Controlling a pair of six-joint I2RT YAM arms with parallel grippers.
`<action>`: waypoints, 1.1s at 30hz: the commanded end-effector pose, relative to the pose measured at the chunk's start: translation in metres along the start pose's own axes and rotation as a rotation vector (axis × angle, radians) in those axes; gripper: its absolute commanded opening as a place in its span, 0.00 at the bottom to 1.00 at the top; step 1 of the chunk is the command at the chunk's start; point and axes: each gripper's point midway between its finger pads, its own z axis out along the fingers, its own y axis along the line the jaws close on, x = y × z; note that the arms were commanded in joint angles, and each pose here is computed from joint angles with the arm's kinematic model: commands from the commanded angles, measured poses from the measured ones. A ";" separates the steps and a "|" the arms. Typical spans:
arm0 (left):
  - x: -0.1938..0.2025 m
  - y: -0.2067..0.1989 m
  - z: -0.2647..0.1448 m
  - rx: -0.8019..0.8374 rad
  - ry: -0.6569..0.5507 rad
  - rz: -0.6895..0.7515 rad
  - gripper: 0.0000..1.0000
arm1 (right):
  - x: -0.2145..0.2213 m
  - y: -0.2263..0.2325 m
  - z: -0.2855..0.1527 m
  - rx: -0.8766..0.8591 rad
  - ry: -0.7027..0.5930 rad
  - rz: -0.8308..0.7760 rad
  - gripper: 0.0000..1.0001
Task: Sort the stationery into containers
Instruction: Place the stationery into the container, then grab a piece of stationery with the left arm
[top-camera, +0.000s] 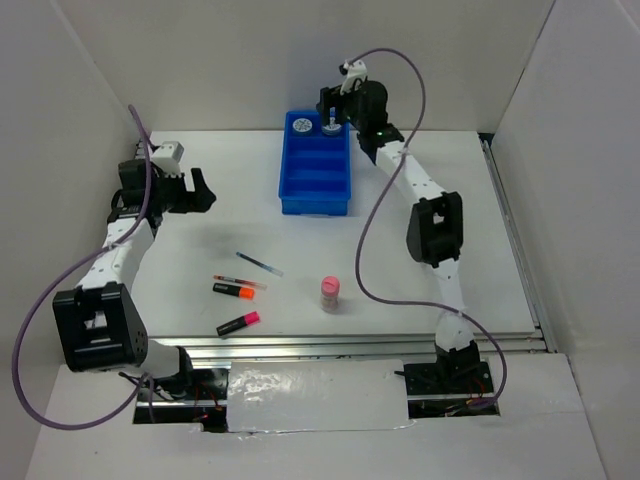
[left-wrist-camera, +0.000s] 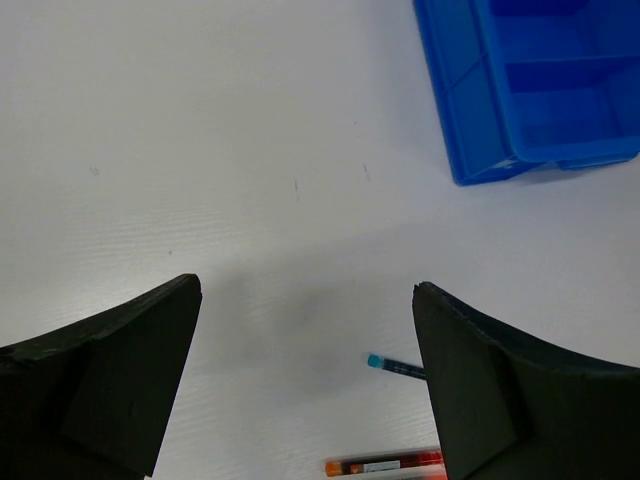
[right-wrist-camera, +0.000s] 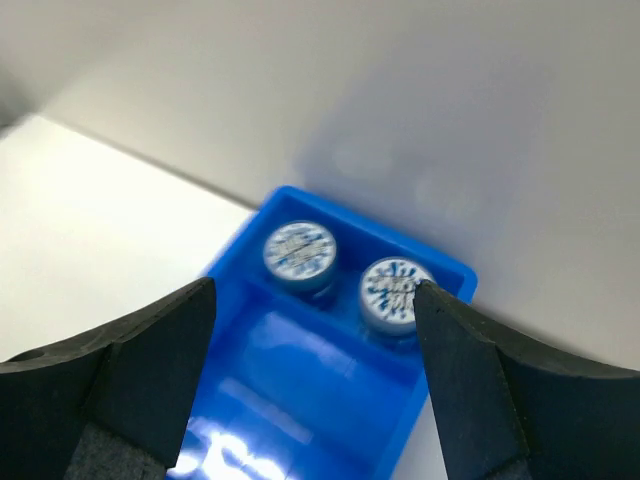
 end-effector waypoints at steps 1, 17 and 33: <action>-0.027 -0.019 -0.024 0.084 -0.106 0.050 0.99 | -0.125 0.028 -0.093 -0.157 0.001 0.035 0.86; 0.114 -0.188 -0.104 0.903 -0.088 0.507 0.99 | -0.018 0.022 -0.417 -0.110 0.349 0.089 0.90; 0.191 -0.294 -0.073 0.993 -0.124 0.522 0.95 | -0.037 -0.016 -0.462 0.114 0.311 0.168 0.90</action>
